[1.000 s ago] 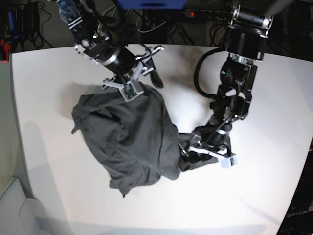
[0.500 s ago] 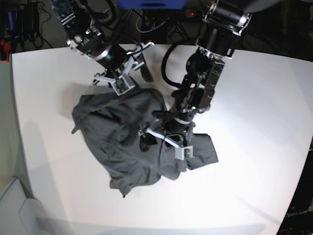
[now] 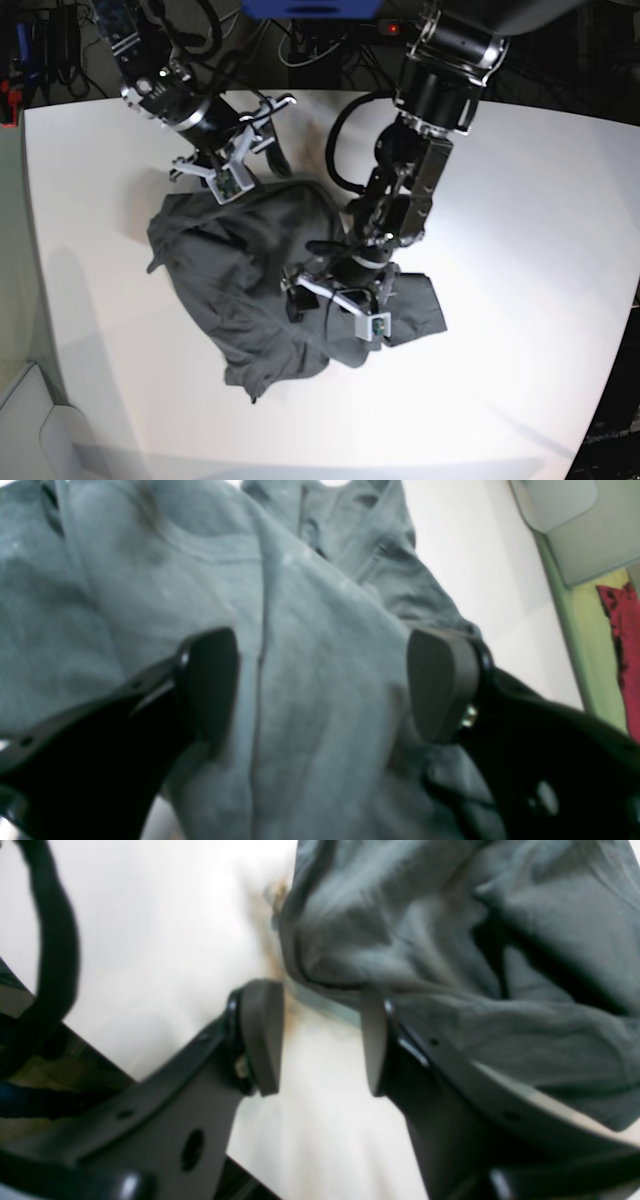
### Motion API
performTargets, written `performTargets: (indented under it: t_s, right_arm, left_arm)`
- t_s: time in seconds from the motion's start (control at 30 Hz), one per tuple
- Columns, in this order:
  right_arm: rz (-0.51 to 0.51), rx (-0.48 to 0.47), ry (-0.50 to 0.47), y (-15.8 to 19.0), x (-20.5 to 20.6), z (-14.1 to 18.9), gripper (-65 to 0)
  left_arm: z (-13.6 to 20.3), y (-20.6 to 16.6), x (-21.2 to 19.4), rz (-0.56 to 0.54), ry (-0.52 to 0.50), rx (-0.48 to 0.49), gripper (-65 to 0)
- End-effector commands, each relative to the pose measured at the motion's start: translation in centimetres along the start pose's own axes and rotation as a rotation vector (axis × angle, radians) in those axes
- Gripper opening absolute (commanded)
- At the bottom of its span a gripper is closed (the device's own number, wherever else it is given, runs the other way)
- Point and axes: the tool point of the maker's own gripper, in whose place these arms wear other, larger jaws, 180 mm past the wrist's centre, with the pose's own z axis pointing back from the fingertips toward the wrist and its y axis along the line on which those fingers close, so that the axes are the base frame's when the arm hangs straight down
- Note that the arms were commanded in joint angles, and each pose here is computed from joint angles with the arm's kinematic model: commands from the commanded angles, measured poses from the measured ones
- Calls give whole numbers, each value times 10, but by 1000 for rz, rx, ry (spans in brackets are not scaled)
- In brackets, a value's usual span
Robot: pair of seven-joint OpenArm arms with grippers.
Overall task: Layout the t-shirt on the table in an organized manner, then fold the t-shirt properly
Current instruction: 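Regrasp the shirt with the left gripper and lift it up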
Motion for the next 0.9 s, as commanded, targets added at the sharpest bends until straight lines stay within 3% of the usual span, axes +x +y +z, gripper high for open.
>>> performTargets:
  t_s: [0.0,0.37,0.67,0.77,0.87]
  right_arm:
    - [5,1,-54,-1,15,2,-385]
    - [17,-6,-66,-5,21,0,-385]
    - [17,-6,-65,-6,21,-1,-385]
    - [17,-6,-65,-6,21,-1,-385]
    - [17,-6,-65,-6,21,-1,-385]
  left_arm:
    - [-3,-10,17,-7,-42,-25,-132]
    - [0,21,10,-45,-11,26,-142]
    - [0,23,10,-50,-6,30,-448]
    - [1,24,8,-50,-1,30,-508]
    - [1,25,6,-50,4,33,-518]
